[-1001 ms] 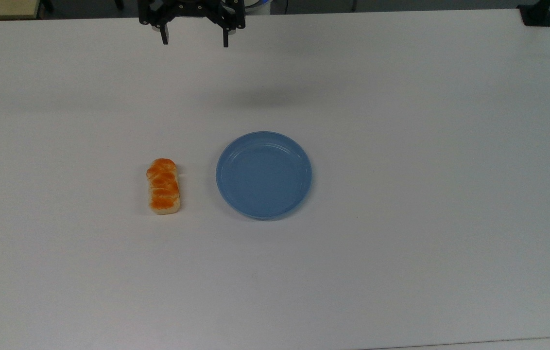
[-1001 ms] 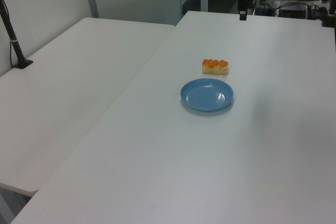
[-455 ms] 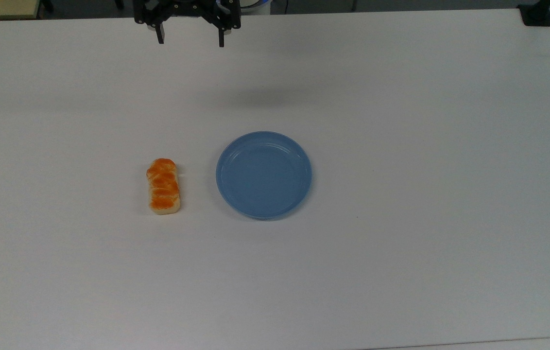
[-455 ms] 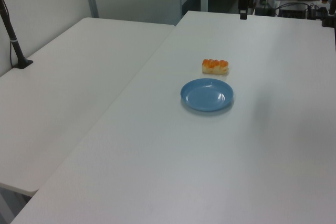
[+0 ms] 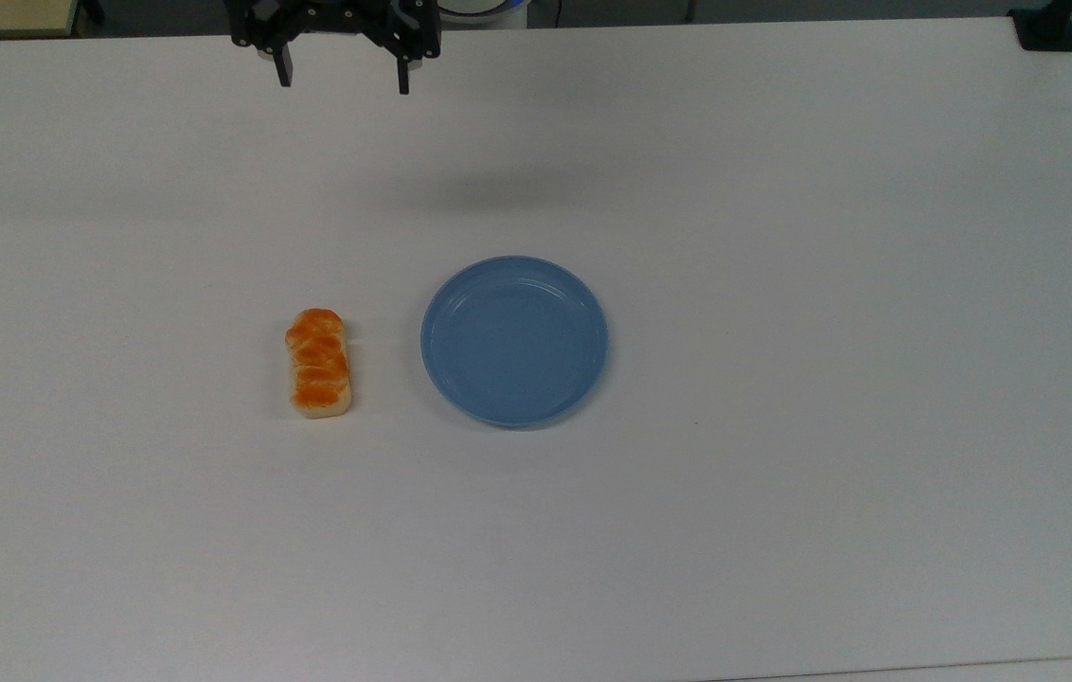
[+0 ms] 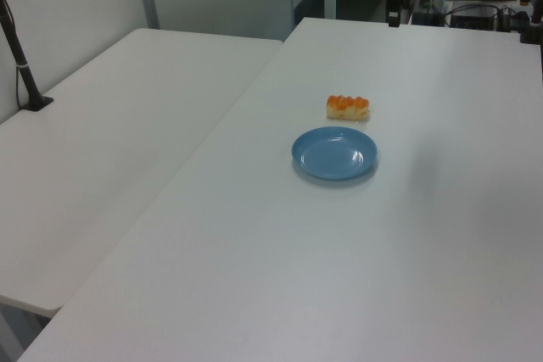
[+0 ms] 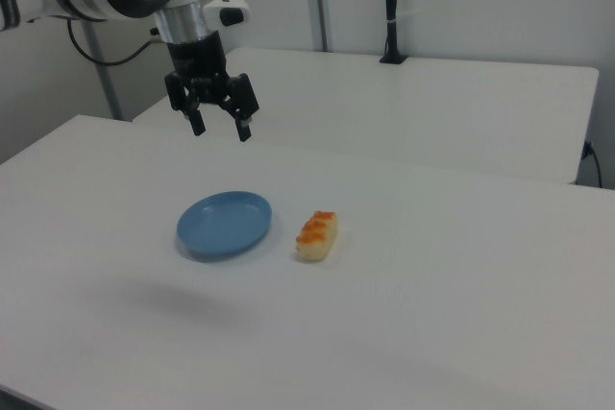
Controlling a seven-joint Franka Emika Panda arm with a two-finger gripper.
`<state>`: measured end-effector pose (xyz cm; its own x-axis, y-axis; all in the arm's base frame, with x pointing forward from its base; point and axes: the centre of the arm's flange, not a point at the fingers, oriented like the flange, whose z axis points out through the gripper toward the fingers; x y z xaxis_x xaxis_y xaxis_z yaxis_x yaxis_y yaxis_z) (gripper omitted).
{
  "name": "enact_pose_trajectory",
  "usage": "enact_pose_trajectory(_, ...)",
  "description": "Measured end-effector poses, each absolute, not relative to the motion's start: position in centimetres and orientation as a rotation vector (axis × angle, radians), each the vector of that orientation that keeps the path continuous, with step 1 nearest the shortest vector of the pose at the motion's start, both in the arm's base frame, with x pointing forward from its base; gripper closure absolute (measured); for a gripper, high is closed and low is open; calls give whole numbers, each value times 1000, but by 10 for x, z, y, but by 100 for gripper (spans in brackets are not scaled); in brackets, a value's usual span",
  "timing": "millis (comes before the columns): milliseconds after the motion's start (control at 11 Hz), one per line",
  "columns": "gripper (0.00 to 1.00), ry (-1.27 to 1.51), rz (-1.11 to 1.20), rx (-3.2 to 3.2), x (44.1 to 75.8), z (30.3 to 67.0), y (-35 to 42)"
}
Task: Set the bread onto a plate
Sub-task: 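Move the open gripper down over the orange-topped bread roll, then close the gripper on the bread roll and lift it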
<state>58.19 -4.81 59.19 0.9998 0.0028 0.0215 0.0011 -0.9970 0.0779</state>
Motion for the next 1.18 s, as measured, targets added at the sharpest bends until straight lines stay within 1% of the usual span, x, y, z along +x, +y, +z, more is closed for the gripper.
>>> enact_pose_trajectory(182, 0, 18, 82, 3060, 590, 584, -64)
enact_pose_trajectory(364, 0, 15, 123, 3058, 607, 562, -81)
enact_pose_trajectory(546, 0, -6, 140, 3060, 625, 528, -99)
enact_pose_trajectory(728, 0, 3, 138, 3066, 644, 486, -109)
enact_pose_trajectory(1184, 0, 16, 104, 3086, 675, 387, -114)
